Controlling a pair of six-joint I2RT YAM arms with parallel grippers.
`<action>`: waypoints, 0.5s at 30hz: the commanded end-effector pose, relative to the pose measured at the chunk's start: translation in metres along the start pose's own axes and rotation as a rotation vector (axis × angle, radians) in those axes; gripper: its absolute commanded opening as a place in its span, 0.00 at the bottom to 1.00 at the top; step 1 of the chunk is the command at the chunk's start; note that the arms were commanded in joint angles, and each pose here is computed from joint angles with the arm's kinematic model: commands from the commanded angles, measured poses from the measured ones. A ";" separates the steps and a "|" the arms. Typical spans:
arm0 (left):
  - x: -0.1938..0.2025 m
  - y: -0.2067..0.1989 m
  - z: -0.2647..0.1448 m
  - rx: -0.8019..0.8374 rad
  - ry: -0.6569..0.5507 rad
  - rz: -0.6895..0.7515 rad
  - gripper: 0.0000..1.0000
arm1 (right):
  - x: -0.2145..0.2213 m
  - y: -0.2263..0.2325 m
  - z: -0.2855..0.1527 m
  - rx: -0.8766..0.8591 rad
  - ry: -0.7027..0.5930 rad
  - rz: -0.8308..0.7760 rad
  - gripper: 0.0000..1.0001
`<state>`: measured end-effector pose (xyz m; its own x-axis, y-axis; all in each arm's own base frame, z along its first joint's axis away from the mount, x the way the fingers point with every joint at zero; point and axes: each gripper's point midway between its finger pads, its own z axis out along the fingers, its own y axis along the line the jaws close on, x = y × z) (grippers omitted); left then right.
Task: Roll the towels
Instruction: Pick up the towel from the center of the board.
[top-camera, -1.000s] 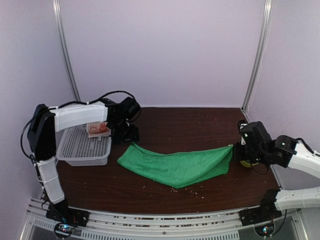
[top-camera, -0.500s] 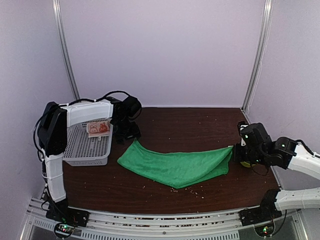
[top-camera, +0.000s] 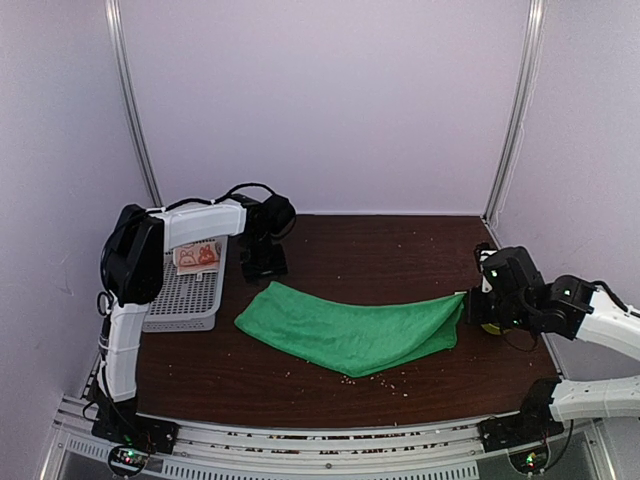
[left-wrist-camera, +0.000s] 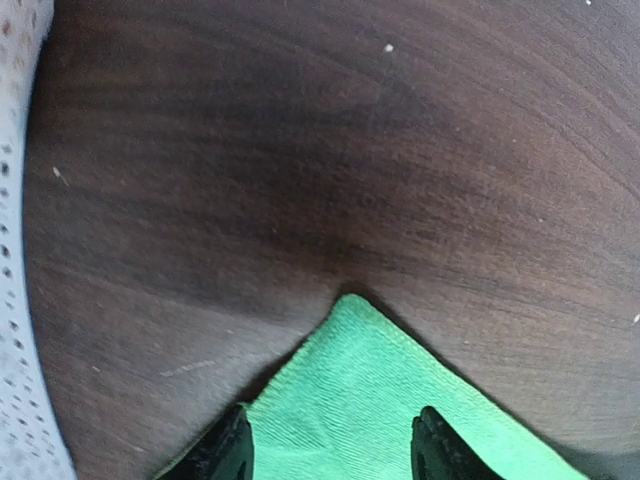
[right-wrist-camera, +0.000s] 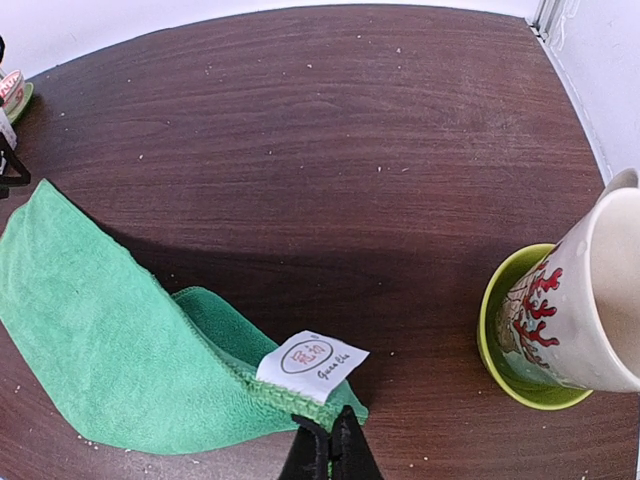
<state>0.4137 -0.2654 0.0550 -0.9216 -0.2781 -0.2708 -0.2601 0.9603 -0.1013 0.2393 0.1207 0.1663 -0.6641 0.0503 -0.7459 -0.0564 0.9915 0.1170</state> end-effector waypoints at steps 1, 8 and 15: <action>-0.025 0.008 -0.015 -0.051 -0.105 0.193 0.55 | 0.002 -0.004 0.003 0.009 -0.009 0.010 0.00; -0.014 0.002 0.008 -0.036 -0.048 0.391 0.50 | 0.001 -0.004 0.005 0.014 -0.011 0.013 0.00; -0.010 -0.006 0.027 -0.021 -0.019 0.458 0.47 | -0.002 -0.002 0.003 0.008 -0.012 0.015 0.00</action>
<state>0.4209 -0.2605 0.0405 -0.9492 0.1107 -0.2946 0.0985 0.9936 0.0562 0.2393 0.1201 0.1609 -0.6691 0.0468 -0.7417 -0.0541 0.9923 0.1113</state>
